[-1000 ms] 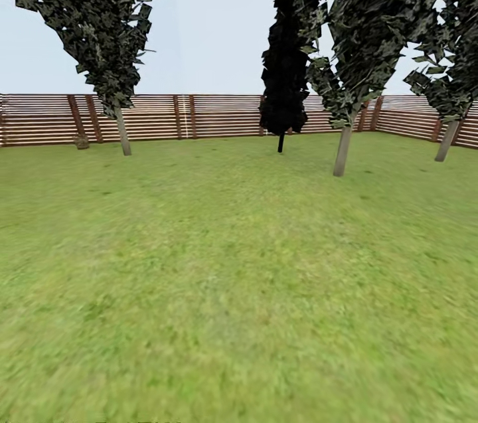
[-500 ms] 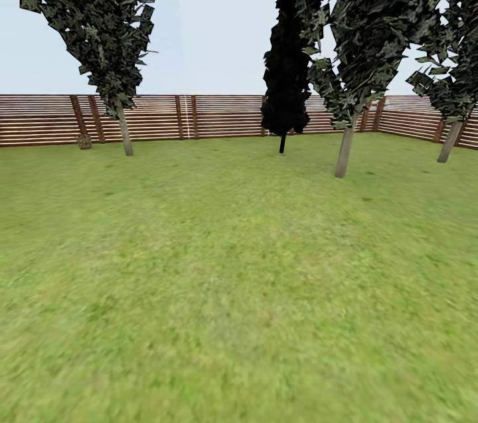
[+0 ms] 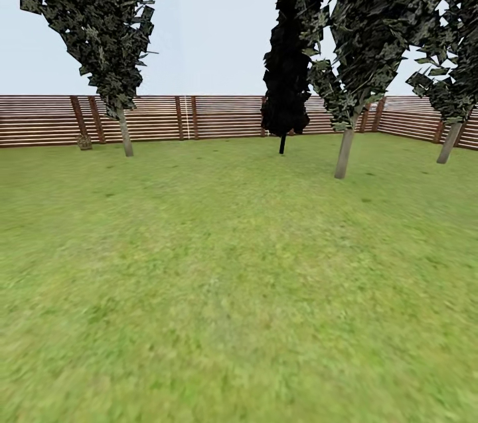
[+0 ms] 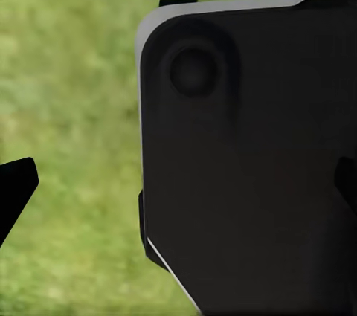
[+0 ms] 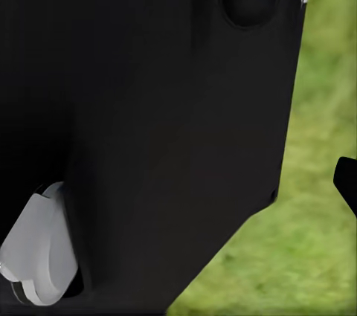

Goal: Take the three Easter eggs out of the wicker basket on the lawn in the garden, then place them on the lawn next to a single tree (choose any tree) so that all three eggs are next to the same tree and none are left in the basket.

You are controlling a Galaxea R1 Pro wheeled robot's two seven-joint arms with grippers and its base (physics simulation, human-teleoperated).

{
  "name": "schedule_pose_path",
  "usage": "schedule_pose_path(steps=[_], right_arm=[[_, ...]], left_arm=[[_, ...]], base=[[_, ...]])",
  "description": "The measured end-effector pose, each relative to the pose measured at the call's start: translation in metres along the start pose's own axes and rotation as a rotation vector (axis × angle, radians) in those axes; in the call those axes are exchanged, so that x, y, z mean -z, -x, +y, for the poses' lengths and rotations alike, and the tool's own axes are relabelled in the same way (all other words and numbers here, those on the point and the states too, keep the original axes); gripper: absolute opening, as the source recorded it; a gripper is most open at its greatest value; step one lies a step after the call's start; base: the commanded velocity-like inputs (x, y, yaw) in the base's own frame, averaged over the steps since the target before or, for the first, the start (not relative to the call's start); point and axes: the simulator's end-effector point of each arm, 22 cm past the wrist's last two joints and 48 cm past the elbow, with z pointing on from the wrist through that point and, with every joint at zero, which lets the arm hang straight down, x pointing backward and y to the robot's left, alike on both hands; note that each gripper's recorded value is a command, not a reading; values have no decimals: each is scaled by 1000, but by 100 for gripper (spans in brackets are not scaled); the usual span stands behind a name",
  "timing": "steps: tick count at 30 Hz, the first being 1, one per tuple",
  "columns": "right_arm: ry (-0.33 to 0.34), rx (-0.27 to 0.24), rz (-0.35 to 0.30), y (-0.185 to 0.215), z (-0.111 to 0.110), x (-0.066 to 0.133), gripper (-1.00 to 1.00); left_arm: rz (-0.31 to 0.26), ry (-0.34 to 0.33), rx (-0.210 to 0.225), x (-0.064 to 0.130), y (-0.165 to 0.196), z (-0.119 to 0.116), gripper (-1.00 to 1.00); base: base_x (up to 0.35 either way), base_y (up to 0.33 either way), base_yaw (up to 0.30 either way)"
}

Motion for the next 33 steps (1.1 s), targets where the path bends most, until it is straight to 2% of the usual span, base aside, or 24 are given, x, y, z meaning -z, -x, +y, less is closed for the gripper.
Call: schedule_pose_path(steps=[20,33], right_arm=[[7,2,1,-4,7,28,100],[12,1,6,-9,12,44,100]], left_arm=[[0,0,1,28,0,1,100],[5,0,1,45,-3,1,100]], base=[[0,0,4],[0,0,226]])
